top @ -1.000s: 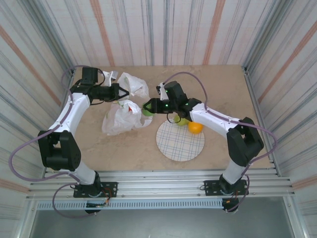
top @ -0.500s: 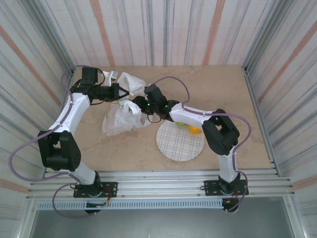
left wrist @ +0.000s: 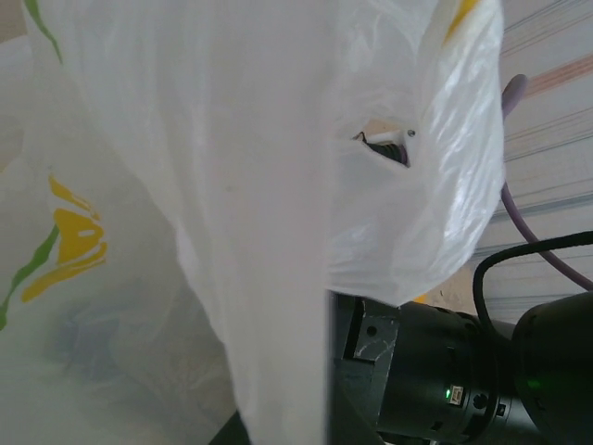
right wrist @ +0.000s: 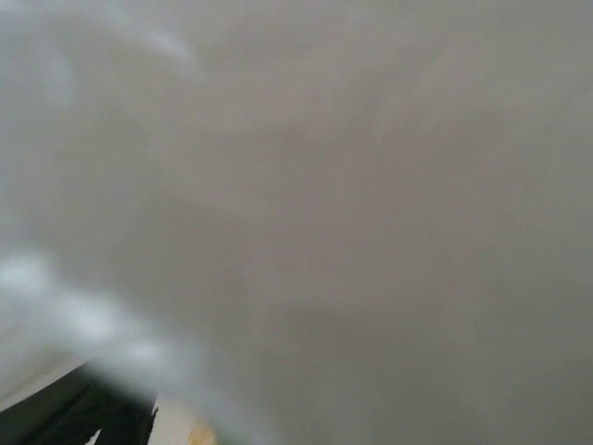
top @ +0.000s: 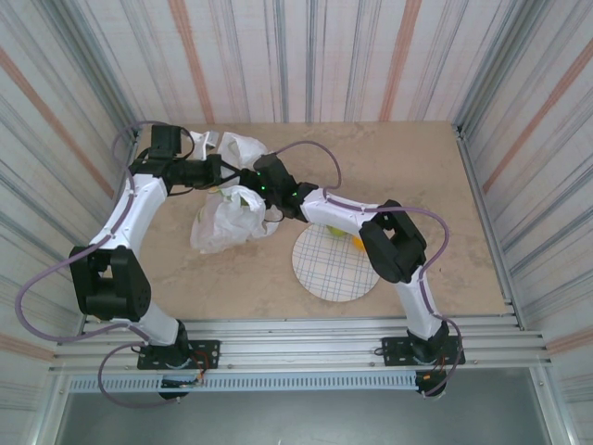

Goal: Place the fruits into the plastic bag

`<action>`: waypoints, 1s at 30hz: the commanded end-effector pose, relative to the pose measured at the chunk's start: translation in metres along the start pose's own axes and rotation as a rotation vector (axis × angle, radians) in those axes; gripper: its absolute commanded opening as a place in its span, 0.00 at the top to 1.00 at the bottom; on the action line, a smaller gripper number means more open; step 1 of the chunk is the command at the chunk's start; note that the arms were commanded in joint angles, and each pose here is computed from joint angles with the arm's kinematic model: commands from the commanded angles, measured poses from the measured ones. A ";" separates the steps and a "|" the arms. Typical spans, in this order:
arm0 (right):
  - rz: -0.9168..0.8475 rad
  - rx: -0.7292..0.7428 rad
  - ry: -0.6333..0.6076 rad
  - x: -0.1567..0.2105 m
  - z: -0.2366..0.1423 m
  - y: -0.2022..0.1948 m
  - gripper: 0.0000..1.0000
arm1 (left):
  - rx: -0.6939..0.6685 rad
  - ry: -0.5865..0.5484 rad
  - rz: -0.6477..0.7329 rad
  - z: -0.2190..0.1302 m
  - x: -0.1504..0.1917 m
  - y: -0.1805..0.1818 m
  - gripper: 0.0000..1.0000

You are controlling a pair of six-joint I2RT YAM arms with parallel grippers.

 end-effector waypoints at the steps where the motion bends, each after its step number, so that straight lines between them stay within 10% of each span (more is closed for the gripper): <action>1: -0.066 -0.066 0.050 0.005 -0.003 0.021 0.20 | 0.036 -0.007 0.024 -0.008 0.001 -0.014 1.00; 30: -0.301 0.032 -0.103 -0.033 -0.151 -0.021 0.16 | 0.023 -0.003 0.022 -0.006 0.001 -0.012 1.00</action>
Point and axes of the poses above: each hand's point on the last joint's axis, 136 mm out from that joint toward the fingers, its own z axis out along the fingers, its own y axis along the line the jaws close on, x = y × z, the point moved 7 cm from there along -z, back along the fingers, and after that the axes turned 7 degrees about z, right-handed, at the moved point
